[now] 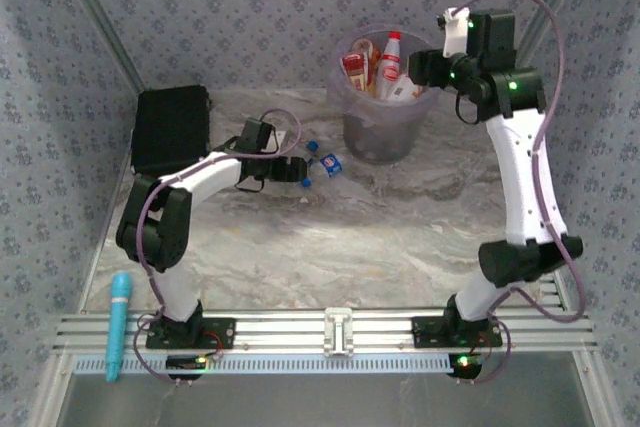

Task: Put the plastic bottles in the bin

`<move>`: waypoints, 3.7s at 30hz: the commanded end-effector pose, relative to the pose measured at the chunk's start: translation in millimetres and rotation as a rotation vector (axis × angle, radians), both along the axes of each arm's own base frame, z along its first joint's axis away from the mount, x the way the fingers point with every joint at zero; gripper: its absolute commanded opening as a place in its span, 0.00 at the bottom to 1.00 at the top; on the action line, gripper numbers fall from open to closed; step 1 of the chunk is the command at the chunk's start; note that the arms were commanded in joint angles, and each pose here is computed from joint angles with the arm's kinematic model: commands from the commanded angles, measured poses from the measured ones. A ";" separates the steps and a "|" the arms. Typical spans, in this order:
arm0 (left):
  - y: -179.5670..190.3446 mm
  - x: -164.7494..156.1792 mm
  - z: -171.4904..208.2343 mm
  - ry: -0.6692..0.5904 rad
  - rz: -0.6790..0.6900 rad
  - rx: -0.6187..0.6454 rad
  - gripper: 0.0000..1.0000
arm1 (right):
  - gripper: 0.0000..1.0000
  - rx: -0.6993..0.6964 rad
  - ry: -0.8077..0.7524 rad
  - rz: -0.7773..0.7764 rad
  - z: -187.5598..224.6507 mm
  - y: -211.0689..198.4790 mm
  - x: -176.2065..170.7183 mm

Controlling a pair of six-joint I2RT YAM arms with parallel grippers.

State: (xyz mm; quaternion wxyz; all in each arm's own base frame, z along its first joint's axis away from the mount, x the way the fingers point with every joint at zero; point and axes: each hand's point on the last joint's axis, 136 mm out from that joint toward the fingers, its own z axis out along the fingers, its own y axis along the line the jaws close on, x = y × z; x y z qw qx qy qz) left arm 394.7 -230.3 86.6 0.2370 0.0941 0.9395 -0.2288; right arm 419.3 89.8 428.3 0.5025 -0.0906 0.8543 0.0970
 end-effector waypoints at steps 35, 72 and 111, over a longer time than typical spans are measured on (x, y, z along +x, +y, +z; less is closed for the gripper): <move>19.7 26.5 19.9 -0.091 0.041 0.135 0.56 | 0.68 0.231 0.119 0.083 -62.4 24.8 -82.2; -49.6 -72.1 190.8 -0.571 -0.220 -0.411 0.47 | 0.71 0.497 0.382 0.485 -122.1 255.8 -14.9; 11.5 -106.2 137.5 -0.466 -0.015 -0.261 0.98 | 0.52 0.098 -0.036 0.013 -3.0 55.1 93.5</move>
